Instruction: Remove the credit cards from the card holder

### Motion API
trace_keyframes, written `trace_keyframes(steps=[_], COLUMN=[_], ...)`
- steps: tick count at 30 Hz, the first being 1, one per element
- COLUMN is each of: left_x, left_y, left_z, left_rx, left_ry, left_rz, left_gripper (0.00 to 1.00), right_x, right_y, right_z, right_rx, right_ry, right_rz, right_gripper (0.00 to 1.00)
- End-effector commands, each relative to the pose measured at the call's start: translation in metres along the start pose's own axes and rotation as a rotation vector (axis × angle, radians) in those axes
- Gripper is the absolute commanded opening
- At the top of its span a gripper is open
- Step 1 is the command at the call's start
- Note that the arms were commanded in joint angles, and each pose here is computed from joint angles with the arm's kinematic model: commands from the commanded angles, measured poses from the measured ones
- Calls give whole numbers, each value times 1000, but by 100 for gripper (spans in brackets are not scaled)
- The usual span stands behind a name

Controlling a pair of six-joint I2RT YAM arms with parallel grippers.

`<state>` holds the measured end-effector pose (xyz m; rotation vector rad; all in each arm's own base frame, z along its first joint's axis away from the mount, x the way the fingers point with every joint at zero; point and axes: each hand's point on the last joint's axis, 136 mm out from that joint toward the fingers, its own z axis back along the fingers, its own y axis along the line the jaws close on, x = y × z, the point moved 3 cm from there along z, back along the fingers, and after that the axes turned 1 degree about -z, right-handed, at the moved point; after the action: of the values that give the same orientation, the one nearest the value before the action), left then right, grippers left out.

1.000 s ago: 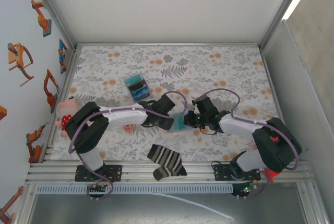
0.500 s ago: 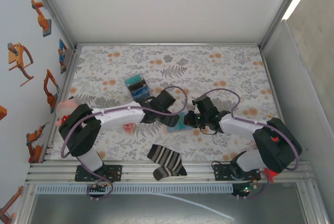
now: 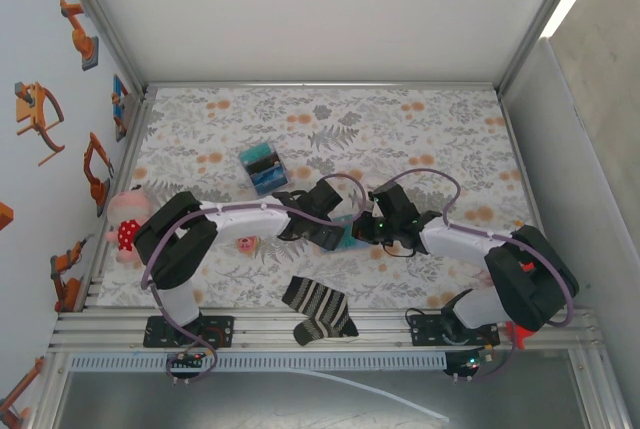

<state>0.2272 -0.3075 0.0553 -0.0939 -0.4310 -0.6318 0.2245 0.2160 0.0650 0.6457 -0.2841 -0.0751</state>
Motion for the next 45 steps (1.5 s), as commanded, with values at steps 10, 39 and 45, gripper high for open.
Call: trace_keyframes(steps=[10,39,45], left_x=[-6,-7,-6], left_y=[5,-6,-6], left_z=[0,-6,-5], left_rx=[50,-23,-23], left_ry=[31,37,32], left_rz=[-37,-8,-10], left_gripper=[99,100,100], right_x=[1,0,-2], right_y=[-6,20,17], right_z=[13,-10,-12], right_rx=[-37,241,241], right_ry=[-26,-20,-12], right_rz=[1,-39,-48], right_gripper=[0,13,13])
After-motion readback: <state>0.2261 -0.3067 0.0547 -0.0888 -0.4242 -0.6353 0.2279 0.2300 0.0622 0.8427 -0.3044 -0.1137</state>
